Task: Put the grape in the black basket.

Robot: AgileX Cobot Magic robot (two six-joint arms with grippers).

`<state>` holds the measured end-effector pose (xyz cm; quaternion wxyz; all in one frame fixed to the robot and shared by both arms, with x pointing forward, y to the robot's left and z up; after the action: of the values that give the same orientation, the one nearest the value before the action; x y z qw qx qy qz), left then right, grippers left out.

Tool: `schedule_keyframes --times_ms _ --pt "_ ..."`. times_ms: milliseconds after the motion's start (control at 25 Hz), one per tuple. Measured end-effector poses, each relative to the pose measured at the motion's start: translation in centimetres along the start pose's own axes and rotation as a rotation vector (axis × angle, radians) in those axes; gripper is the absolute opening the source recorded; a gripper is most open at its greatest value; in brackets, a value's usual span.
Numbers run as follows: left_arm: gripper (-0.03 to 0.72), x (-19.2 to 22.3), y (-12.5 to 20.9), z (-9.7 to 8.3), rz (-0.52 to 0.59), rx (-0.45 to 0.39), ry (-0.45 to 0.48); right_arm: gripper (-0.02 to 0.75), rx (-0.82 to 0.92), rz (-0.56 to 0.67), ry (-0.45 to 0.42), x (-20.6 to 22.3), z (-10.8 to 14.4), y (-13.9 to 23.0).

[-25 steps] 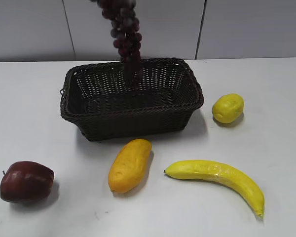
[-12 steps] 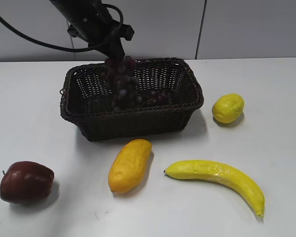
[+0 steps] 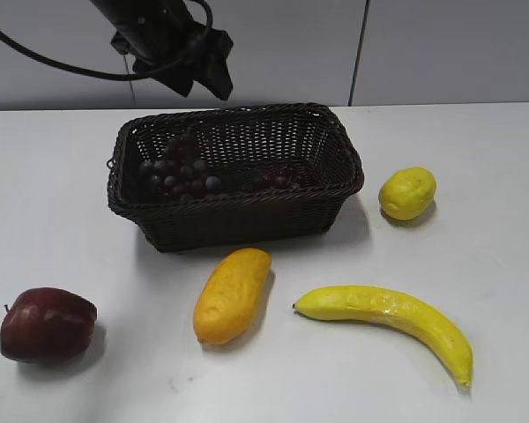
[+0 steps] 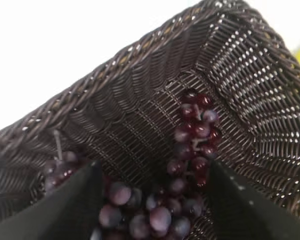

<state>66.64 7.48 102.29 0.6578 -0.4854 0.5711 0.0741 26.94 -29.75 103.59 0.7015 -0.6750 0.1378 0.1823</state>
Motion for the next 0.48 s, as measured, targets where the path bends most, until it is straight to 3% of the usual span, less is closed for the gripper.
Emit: schedule_keyframes --times_ms 280,480 --pt "0.571 -6.7 -0.9 4.1 -0.040 0.062 -0.202 0.500 0.000 0.000 0.000 0.0 0.0 0.0" --pt "0.569 -9.6 1.6 8.9 0.025 -0.067 -0.297 0.500 0.000 0.000 0.000 0.0 0.0 0.0"
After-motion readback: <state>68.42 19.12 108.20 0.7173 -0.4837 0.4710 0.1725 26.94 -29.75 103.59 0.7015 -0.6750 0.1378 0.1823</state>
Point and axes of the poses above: a point on each arm's last joint axis where the gripper is mounted, x pointing out along that axis toward the gripper, z along the wrist's bending axis when the last joint is at zero, y = z × x, the point moved 4 cm from there along x, pointing out along that axis toward the gripper, and after that the axes turned 7 degrees about x, right-handed, at the moved point
